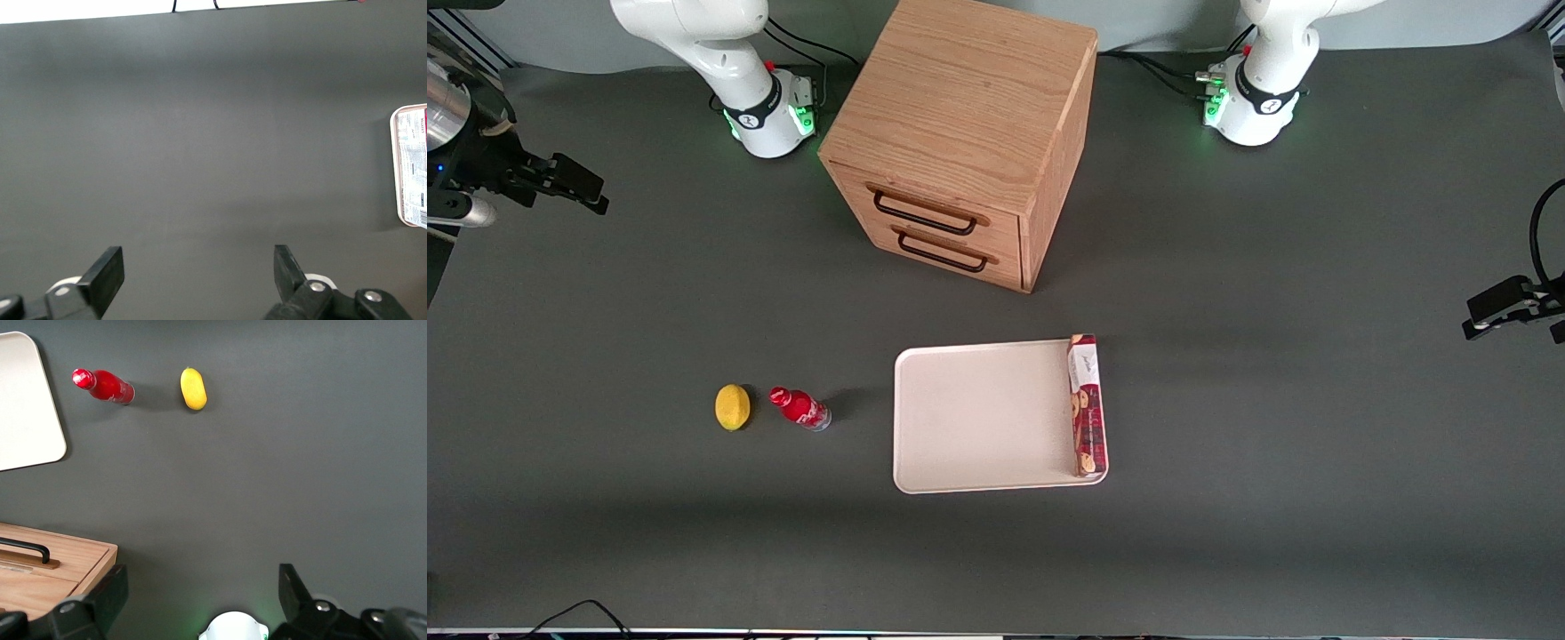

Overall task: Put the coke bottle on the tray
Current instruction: 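Move the right gripper out toward the red Coca-Cola bottle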

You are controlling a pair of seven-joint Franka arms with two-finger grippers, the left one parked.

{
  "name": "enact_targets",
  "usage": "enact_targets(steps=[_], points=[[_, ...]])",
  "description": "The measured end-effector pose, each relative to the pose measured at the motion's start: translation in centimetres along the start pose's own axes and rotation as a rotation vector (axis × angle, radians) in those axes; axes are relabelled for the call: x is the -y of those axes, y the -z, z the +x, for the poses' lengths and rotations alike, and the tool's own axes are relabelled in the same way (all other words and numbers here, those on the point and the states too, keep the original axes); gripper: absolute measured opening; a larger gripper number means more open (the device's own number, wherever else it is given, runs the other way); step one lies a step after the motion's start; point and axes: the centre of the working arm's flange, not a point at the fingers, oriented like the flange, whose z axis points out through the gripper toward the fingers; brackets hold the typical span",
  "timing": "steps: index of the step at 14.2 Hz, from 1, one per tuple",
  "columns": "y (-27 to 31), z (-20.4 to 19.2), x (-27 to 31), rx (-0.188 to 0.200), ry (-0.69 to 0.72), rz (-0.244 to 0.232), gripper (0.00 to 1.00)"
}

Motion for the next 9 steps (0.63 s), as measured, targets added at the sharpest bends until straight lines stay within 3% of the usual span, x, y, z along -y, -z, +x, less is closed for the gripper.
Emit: enact_targets(steps=[5, 9], points=[[0.4, 0.4, 0.5, 0.004, 0.041, 0.005, 1.00], [2.8, 3.3, 7.5, -0.056, 0.167, 0.017, 1.00]])
